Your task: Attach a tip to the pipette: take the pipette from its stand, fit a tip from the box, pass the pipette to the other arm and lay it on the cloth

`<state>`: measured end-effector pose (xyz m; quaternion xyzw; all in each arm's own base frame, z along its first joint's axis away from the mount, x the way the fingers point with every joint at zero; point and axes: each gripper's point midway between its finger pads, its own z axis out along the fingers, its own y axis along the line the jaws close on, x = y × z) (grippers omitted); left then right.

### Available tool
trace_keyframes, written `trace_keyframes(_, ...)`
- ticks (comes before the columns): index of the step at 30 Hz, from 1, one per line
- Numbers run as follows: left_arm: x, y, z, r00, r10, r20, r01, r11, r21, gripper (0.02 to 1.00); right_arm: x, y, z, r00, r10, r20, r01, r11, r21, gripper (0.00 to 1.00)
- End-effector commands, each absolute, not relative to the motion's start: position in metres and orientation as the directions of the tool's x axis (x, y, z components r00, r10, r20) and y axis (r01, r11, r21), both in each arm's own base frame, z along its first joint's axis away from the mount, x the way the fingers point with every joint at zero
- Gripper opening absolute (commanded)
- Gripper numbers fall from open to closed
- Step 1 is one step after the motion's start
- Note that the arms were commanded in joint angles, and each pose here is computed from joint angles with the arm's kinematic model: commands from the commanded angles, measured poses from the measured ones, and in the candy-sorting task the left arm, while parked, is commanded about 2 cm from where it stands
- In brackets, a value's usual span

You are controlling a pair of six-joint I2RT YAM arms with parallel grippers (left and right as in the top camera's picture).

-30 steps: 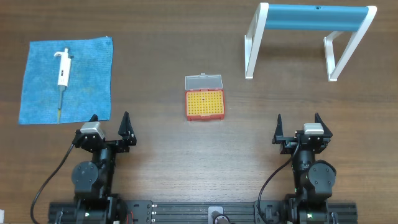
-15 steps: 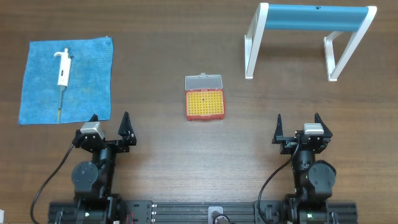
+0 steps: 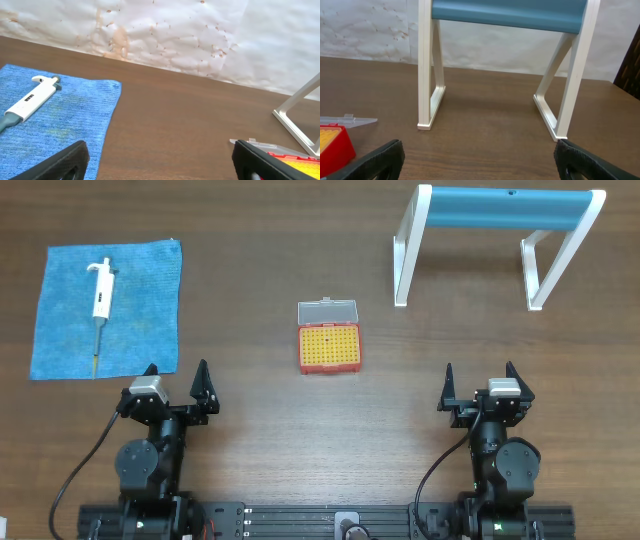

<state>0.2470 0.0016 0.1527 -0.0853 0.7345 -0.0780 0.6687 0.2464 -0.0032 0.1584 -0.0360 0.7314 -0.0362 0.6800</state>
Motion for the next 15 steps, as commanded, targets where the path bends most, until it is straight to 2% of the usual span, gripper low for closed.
trace_keyframes(1, 0.2466, 0.0, 0.1524, -0.092, -0.221, -0.971, -0.013, 0.975, -0.22, 0.923, 0.2461, -0.0016, 0.1584, -0.064, -0.093, -0.994, -0.013, 0.996, -0.093, 0.974)
trace_keyframes(15, 0.2466, 0.0, 0.1524, -0.092, -0.221, -0.971, -0.013, 0.975, -0.22, 0.923, 0.2461, -0.0016, 0.1584, -0.064, -0.093, -0.994, -0.013, 0.996, -0.093, 0.974)
